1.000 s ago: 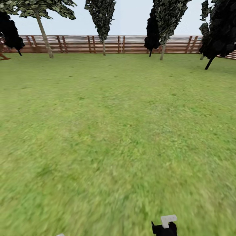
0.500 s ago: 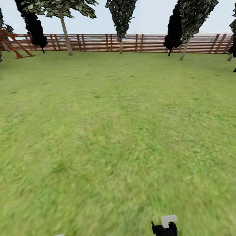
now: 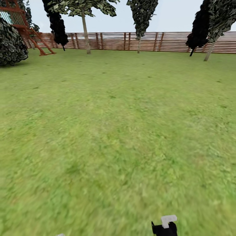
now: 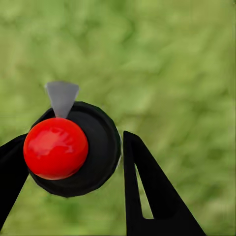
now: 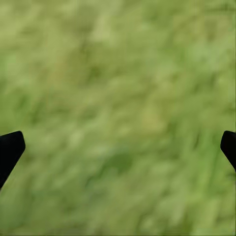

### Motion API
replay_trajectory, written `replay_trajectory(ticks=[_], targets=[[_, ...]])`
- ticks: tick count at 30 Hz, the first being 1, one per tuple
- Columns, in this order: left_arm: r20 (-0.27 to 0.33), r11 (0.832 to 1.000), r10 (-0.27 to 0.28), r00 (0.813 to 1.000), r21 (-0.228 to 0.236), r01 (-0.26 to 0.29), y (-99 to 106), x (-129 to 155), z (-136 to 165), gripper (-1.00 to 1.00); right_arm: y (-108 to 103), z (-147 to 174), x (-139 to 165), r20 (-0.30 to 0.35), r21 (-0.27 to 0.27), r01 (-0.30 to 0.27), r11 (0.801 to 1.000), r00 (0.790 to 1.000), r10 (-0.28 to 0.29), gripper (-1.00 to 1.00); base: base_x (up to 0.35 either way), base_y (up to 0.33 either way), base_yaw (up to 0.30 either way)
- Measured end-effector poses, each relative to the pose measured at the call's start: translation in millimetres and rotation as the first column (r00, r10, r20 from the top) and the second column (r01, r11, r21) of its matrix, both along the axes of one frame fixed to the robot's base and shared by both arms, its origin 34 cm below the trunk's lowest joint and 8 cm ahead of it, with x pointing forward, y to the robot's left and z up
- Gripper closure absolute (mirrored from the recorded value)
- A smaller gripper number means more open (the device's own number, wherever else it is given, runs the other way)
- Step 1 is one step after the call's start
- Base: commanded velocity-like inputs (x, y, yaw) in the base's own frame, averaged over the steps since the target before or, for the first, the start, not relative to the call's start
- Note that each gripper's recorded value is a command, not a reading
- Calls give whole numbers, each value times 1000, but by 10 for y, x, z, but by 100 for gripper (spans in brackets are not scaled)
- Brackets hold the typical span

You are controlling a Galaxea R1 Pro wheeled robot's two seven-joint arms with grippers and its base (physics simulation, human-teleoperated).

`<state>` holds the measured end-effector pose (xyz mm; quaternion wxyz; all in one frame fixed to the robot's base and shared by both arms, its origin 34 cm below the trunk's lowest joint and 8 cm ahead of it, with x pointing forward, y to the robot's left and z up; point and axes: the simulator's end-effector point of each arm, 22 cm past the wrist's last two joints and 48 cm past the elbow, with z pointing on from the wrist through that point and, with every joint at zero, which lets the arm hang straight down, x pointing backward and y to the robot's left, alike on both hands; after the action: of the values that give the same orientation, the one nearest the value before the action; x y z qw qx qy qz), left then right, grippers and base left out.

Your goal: In the garden, pick up the pesticide atomizer on the floor and spray pesticide onto both trees until each tree trunk is fully covered.

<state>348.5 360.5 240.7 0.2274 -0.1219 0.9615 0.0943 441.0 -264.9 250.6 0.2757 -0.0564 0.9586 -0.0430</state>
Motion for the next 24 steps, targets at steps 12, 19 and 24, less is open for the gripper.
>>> replay_trajectory(ticks=[12, 19, 24], targets=[[-1, 1000, -2, 1000, 1, 2, 14, 0, -2, 100, -1, -6, -3, -1, 0, 0, 1000, 1000, 0, -100, 86, 39, 255], [10, 1000, 1, 1000, 0, -1, 7, 38, 23, 100, -1, 28, 28, 8, 0, -1, 1000, 1000, 1, -100, 125, 0, 44], [16, 1000, 1, 1000, 2, -1, 19, 61, 42, 100, -1, 46, 25, 12, 0, 0, 1000, 1000, 0, -100, 323, 0, 1]])
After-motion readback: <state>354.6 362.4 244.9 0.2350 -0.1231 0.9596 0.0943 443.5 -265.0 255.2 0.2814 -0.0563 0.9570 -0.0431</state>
